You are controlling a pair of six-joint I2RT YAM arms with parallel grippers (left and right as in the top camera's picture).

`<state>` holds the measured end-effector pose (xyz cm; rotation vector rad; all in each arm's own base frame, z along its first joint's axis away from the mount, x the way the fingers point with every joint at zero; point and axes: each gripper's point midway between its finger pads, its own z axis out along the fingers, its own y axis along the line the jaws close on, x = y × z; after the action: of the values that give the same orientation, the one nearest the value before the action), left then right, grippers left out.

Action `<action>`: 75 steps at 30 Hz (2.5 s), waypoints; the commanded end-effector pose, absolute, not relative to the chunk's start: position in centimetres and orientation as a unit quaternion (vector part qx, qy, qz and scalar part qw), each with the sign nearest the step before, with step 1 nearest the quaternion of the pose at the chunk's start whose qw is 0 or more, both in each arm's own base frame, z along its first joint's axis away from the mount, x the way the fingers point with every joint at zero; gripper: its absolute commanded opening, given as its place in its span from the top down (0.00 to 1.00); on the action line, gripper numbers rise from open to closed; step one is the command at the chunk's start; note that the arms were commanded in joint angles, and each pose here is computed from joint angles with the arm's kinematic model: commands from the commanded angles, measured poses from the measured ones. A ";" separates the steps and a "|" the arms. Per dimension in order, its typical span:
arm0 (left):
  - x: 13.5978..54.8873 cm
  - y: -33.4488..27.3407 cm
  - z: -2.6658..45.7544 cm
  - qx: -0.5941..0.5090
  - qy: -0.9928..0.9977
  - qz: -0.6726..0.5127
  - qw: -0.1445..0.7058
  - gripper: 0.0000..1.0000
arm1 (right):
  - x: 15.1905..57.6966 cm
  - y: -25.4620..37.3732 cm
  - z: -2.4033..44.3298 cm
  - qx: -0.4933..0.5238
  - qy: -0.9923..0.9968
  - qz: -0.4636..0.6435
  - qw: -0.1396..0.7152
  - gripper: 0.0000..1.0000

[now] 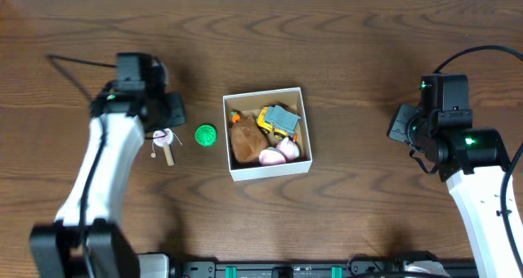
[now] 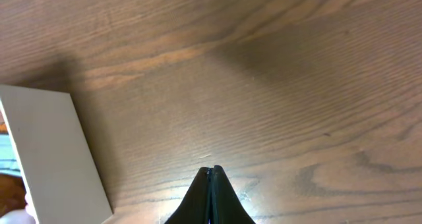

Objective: Pack container
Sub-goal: 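Reach the left gripper toward the green round toy beside the box, then grasp the green round toy with the left gripper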

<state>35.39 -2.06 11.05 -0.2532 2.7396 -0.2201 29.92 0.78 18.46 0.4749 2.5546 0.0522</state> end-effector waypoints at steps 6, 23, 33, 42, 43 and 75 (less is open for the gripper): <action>37.1 -8.4 6.7 -0.014 0.982 -0.093 0.166 0.90 | 29.1 1.0 17.7 0.155 0.957 0.020 0.246 0.99; 37.3 -15.3 7.0 0.160 0.958 -0.127 0.202 0.94 | 28.8 1.0 17.5 0.140 0.961 0.015 0.240 0.98; 38.1 -13.2 8.4 0.143 0.961 -0.067 0.227 0.62 | 28.6 1.0 17.4 0.140 0.962 0.014 0.235 0.97; 37.2 -8.7 14.3 0.049 0.960 -0.042 0.271 0.13 | 28.6 1.0 17.3 0.135 0.963 0.013 0.234 0.96; 36.9 -8.3 14.3 0.029 0.963 -0.044 0.265 0.12 | 28.6 1.0 17.3 0.135 0.963 0.013 0.233 0.96; 34.1 -6.5 -0.4 -0.038 0.998 -0.001 0.043 0.00 | 28.2 0.9 17.1 0.135 0.965 0.011 0.226 0.96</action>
<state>33.80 -6.79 0.19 -0.0869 3.0487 -0.0221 28.37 1.05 17.46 0.3847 2.6459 0.0356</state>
